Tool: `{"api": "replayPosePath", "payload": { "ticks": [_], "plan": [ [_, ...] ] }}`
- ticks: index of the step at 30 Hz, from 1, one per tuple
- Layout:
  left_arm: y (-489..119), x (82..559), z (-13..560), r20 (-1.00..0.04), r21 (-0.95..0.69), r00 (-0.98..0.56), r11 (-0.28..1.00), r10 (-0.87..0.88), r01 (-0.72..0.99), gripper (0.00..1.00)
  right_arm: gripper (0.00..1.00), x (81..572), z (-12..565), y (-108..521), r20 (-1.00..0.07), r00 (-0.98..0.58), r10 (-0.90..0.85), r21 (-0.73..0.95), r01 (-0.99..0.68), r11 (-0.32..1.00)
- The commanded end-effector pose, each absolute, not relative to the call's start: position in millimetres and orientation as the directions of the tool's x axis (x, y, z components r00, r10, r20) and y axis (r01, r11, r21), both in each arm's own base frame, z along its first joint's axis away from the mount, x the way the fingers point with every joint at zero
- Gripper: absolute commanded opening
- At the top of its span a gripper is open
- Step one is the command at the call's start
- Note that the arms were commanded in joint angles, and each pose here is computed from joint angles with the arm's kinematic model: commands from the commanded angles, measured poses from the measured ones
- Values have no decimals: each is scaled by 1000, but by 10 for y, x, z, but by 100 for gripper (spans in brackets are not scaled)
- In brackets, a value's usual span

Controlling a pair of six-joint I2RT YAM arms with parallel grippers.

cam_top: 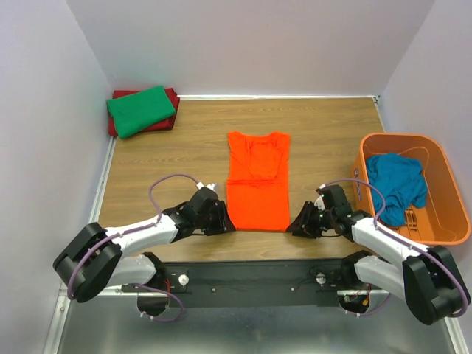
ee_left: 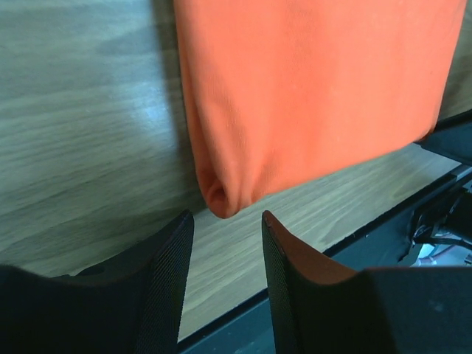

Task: Fold and stack the t-shirts
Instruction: Grab one side of the 2/3 rectangular tshirt with both arms

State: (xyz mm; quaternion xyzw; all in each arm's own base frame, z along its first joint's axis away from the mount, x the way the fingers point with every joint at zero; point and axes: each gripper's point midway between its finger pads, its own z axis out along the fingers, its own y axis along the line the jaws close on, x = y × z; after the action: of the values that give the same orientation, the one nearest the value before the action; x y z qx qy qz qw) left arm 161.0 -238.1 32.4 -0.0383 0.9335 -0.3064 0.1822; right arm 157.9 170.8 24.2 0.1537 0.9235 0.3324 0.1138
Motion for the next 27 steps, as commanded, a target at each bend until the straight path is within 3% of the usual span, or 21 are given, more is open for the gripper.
{"api": "replayPosePath", "payload": {
  "ticks": [1, 15, 20, 23, 27],
  "plan": [
    [-2428, 1532, 273, -289, -605, -939, 796, -185, 29, 49, 40, 1525, 155, 1719, -80, -922, 378, 652, 238, 720],
    [-2379, 1677, 253, -337, -587, -910, 810, -242, 1, 41, 30, 1548, 59, 1742, -71, -908, 412, 665, 265, 698],
    [-2425, 1747, 251, -354, -592, -901, 806, -250, 9, 34, 24, 1529, 30, 1722, -72, -905, 420, 661, 272, 700],
    [-2435, 1753, 239, -354, -597, -901, 802, -251, 11, 26, 19, 1527, 13, 1708, -77, -903, 422, 656, 273, 703],
    [-2438, 1750, 248, -358, -599, -901, 801, -245, 19, 6, 9, 1518, 4, 1696, -81, -903, 423, 655, 272, 705]
  ]
}}
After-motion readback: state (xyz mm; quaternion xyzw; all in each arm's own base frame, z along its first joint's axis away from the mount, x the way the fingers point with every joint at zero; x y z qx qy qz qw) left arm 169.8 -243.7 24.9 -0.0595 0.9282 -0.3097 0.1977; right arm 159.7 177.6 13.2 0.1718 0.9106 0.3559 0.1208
